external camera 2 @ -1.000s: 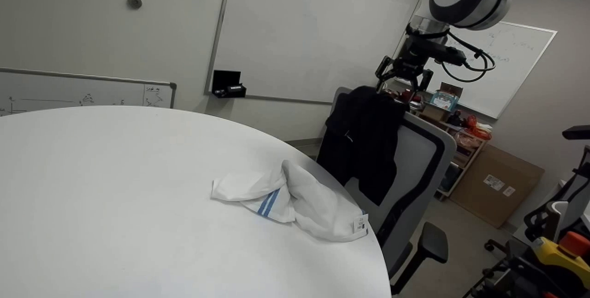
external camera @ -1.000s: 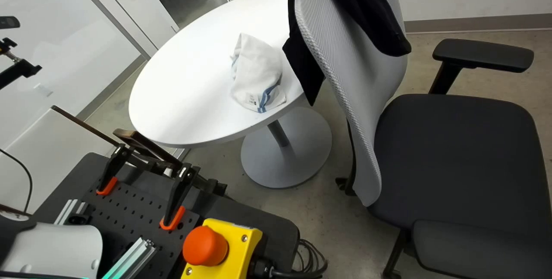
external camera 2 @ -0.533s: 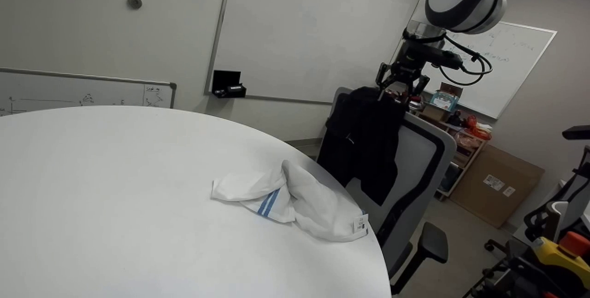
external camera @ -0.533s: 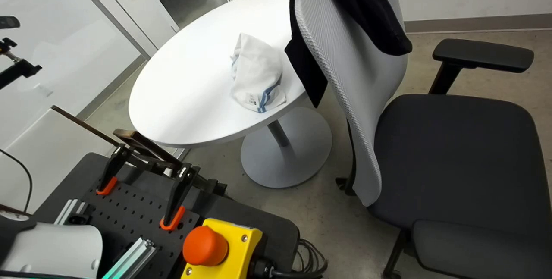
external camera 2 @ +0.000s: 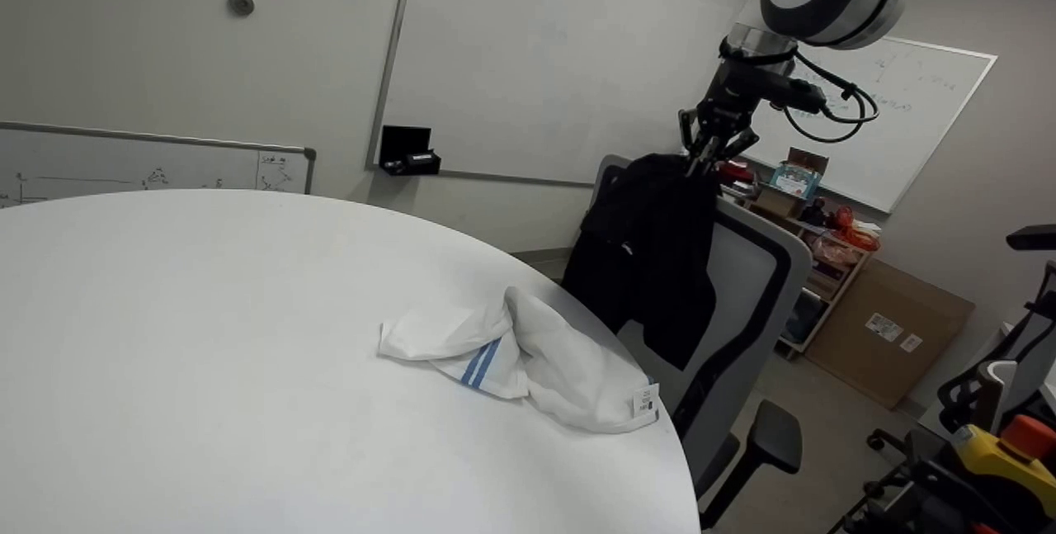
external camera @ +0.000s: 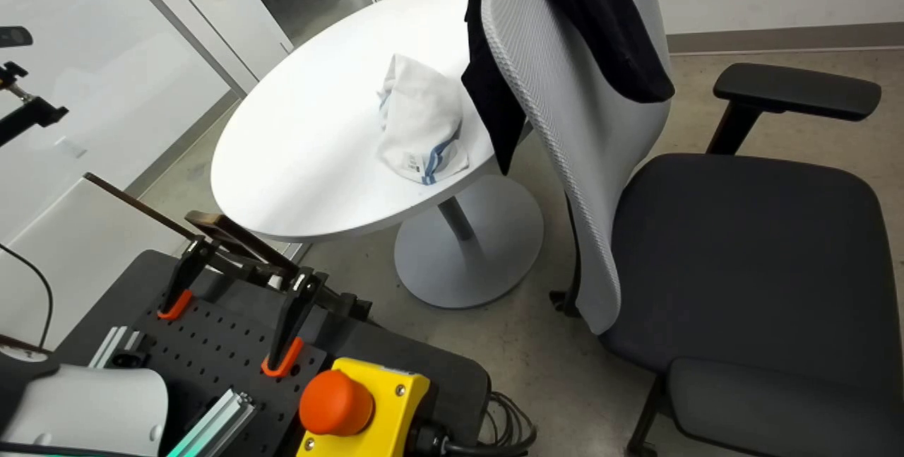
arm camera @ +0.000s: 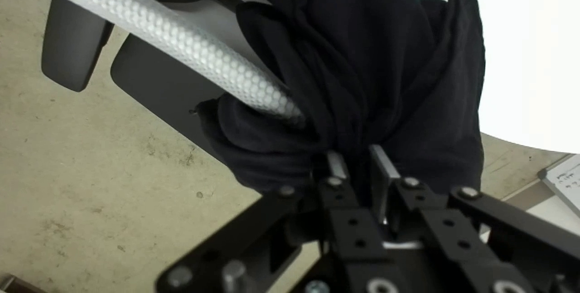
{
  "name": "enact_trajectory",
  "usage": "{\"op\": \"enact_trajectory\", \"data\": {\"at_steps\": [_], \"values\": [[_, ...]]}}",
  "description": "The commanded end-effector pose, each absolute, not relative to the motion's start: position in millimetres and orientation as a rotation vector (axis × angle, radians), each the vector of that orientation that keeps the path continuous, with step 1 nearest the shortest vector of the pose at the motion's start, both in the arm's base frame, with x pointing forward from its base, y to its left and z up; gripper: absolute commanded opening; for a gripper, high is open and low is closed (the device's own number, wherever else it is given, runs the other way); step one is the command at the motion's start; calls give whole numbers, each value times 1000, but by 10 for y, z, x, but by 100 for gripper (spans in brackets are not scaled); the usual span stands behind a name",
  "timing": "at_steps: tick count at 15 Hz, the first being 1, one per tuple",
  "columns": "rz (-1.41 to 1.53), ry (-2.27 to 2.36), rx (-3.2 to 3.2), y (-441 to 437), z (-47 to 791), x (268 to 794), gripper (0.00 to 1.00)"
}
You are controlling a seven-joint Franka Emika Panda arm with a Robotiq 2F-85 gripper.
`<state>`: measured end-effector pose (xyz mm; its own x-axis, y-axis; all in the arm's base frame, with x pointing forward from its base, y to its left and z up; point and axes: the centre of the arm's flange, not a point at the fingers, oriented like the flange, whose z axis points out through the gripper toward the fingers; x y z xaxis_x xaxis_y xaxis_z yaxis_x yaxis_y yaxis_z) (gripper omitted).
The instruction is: Remove the black t-shirt from the backrest of the grey chair and place it on the table
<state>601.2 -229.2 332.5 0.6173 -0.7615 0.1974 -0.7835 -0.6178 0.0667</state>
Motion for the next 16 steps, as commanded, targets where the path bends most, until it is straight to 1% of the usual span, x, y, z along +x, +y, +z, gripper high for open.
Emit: {"op": "enact_trajectory", "data": {"at_steps": [1, 2, 3, 4, 7, 12, 16], "values": [[218, -1300, 2677, -2267, 3357, 6046, 4], [215, -1299, 2680, -2261, 3363, 6029, 4], [211, -1298, 2690, -2239, 3399, 5997, 2], [203, -1299, 2707, -2206, 3457, 5961, 4], [153, -1314, 2814, -2003, 3796, 5783, 4], [45, -1185, 3104, -1380, 4566, 5332, 4], [-134, -966, 3298, -736, 5015, 4867, 4]]}}
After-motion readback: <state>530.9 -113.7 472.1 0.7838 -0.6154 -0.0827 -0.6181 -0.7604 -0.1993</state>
